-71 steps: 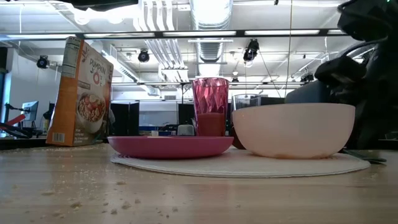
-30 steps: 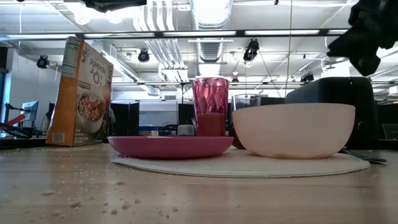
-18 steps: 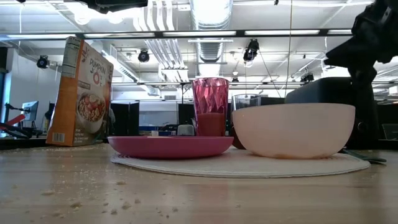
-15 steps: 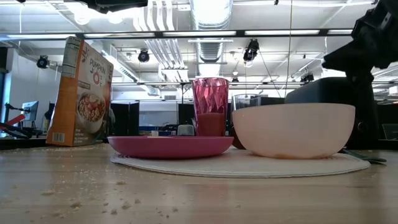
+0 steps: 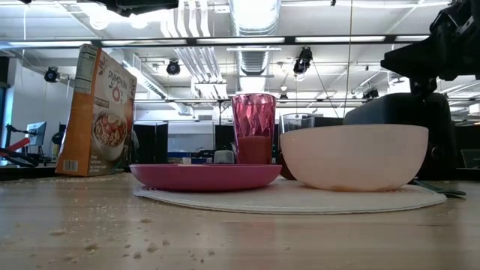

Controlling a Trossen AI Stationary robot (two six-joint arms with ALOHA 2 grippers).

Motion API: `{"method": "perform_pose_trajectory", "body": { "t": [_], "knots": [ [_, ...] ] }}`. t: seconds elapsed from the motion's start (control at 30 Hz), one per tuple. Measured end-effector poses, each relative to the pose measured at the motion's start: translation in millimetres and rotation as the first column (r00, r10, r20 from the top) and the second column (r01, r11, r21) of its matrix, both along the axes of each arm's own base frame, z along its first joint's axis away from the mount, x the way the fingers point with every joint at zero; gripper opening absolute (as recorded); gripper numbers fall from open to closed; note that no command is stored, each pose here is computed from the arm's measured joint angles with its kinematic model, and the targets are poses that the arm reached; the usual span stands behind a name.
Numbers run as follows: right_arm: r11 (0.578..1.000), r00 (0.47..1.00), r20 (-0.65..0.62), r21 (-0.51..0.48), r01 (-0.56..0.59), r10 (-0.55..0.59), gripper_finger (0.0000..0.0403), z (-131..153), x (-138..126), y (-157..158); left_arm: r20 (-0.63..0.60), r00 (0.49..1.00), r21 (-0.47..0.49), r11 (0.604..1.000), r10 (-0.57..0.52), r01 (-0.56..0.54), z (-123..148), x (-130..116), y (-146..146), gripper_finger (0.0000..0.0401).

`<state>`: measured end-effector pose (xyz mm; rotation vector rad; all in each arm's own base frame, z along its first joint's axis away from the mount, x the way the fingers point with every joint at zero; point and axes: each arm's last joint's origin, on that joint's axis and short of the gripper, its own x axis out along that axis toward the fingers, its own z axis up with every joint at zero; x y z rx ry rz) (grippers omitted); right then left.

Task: Arrange a breakfast setting
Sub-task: Return to Home Position

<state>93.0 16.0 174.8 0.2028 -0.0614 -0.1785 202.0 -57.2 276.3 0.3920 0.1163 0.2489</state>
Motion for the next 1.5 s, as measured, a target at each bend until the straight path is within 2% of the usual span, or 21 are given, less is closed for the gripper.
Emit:
{"method": "perform_pose_trajectory", "body": {
  "t": [0.23,0.57,0.77,1.03,1.3,1.5],
  "knots": [
    [0.995,1.0,-0.008,0.098,-0.005,0.006,0.0073,-2.3,1.7,0.6,0.005,1.0,-0.002,1.0,-0.001,0.001,0.9,-0.8,0.3,0.0191],
    [0.996,1.0,-0.014,0.084,-0.005,0.006,0.0073,-2.7,1.9,0.7,0.018,1.0,-0.007,1.0,-0.004,0.004,4.4,-4.5,1.6,0.0191],
    [0.996,1.0,-0.014,0.084,-0.005,0.006,0.0073,-2.7,1.9,0.7,0.017,0.998,-0.011,0.998,-0.064,0.065,4.2,-3.9,-0.2,0.0191],
    [0.996,1.0,-0.012,0.084,-0.005,0.006,0.0073,-2.8,1.9,0.7,-0.005,0.998,-0.009,0.998,-0.07,0.07,-0.1,-0.3,-1.8,0.0191],
    [0.996,1.0,-0.012,0.085,-0.005,0.006,0.0073,-2.7,1.9,0.7,0.03,0.997,-0.086,0.993,-0.077,0.08,-5.2,-7.7,0.7,0.0191],
    [0.996,1.0,-0.012,0.085,-0.005,0.006,0.0073,-2.7,1.9,0.7,0.164,0.984,-0.192,0.977,-0.067,0.098,-28.5,-25.7,7.4,0.0191]
  ]
}}
